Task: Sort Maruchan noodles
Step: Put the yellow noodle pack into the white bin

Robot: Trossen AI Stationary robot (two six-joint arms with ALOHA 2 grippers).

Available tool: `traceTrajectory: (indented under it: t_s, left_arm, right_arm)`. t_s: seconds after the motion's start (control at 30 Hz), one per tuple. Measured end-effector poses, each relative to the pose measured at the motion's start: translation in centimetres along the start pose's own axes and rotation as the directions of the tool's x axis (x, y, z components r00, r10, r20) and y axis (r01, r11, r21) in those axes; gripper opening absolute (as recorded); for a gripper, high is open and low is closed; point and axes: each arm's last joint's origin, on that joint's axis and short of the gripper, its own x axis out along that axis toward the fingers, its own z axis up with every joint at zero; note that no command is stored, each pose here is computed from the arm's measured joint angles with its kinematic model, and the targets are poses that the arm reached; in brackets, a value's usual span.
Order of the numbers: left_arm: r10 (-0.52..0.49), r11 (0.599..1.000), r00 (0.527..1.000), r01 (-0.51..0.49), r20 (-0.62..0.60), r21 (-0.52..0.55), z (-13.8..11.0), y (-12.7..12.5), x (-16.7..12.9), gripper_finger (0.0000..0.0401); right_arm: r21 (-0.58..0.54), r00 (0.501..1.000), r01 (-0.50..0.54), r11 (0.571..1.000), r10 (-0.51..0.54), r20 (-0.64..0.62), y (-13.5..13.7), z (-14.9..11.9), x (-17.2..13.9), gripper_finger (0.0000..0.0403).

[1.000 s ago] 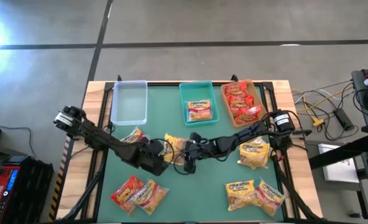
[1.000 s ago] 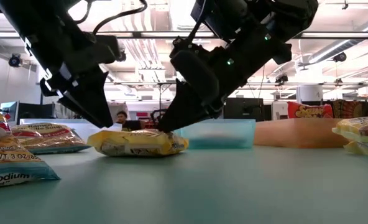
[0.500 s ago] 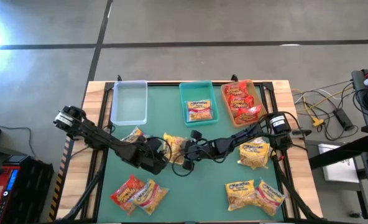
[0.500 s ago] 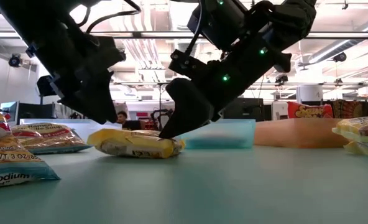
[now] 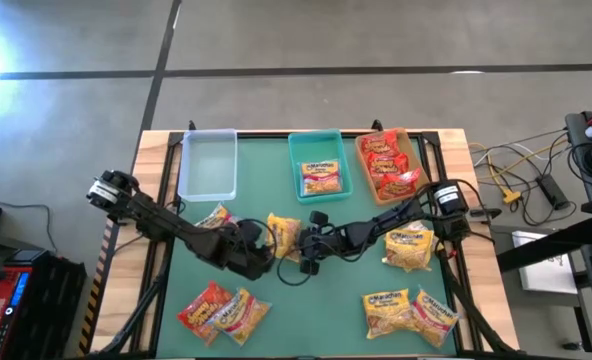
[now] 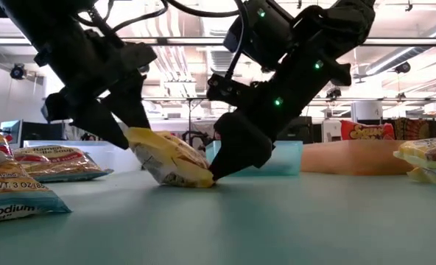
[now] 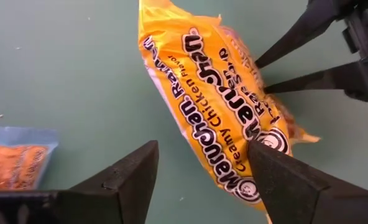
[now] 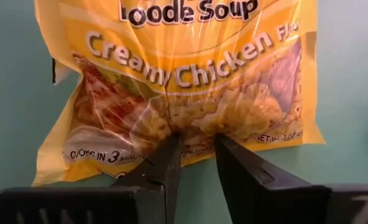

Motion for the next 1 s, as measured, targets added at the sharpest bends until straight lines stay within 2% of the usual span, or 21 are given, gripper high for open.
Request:
traceTrajectory:
  t_s: [0.3, 0.53, 0.73, 1.0]
  left_arm:
    - [0.002, 0.999, 0.999, 0.0, 0.043, -0.054, 0.9, 0.0, 0.5, 0.0239]
    - [0.054, 0.984, 0.99, -0.03, 0.132, -0.176, 1.9, 0.4, 1.0, 0.0239]
    - [0.064, 0.969, 0.989, -0.03, 0.133, -0.246, 2.0, 0.5, 1.3, 0.0239]
    - [0.074, 0.966, 0.991, -0.043, 0.113, -0.255, 1.8, 0.5, 2.1, 0.0239]
  right_arm:
    - [-0.028, 1.0, 0.001, 1.0, -0.001, -0.001, 0.0, 0.0, 0.0, 0.0093]
    - [-0.045, 1.0, 0.002, 0.999, -0.002, 0.0, 0.0, -0.1, 0.1, 0.0093]
    - [-0.065, 1.0, 0.002, 0.998, -0.002, 0.0, 0.0, -0.1, 0.1, 0.0093]
    - [-0.071, 1.0, 0.002, 0.997, -0.002, 0.001, 0.0, -0.1, 0.1, 0.0093]
